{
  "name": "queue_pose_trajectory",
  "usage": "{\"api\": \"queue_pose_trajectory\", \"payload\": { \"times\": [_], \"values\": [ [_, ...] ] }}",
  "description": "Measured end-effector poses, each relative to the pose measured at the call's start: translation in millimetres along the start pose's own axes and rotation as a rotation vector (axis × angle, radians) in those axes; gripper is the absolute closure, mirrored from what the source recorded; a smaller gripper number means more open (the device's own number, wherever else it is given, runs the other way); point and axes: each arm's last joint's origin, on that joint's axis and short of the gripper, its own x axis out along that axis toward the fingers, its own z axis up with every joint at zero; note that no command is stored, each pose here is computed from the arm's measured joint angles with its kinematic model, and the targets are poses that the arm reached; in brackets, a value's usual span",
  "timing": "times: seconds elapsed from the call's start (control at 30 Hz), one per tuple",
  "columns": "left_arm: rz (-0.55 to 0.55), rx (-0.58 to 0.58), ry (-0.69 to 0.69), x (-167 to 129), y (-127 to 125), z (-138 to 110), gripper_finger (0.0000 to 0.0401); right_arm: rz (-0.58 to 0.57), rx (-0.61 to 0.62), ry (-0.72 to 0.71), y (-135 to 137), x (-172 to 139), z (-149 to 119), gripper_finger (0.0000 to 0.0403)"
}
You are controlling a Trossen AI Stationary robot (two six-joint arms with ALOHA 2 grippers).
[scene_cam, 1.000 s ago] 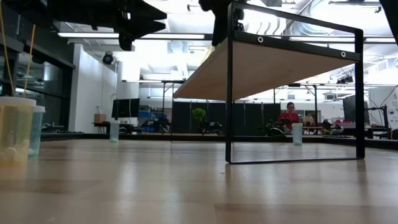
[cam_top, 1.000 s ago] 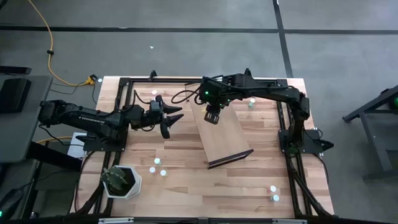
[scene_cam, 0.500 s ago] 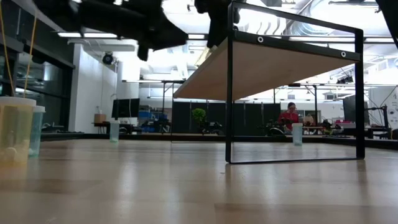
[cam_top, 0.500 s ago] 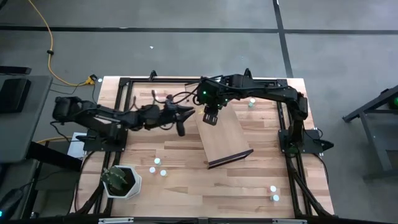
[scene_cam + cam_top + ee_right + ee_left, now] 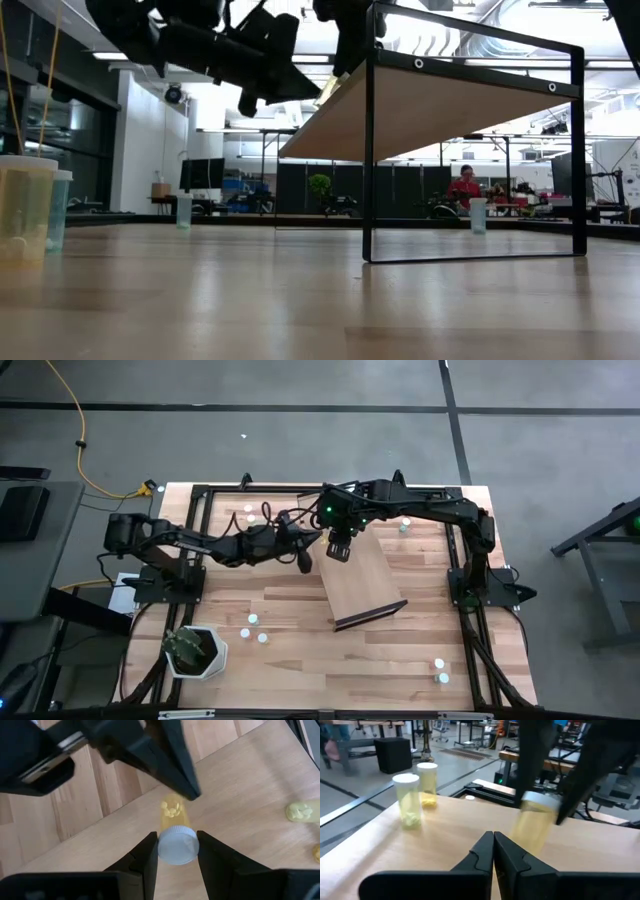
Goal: Pick and place medicine bottles onto shelf by color
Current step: Put the yellow pill bottle on the shelf aligned with the other yellow pill bottles
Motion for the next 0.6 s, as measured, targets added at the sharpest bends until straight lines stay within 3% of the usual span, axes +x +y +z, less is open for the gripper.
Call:
{"api": "queue_pose_trajectory", "payload": {
  "times": [0.6],
  "values": [
    [-0.005,-0.053,0.009,9.0,-1.7,-12.6,0.0401,-0.017,0.012,-0.039,-0.5,0.1,3.6,0.0293]
  ]
}}
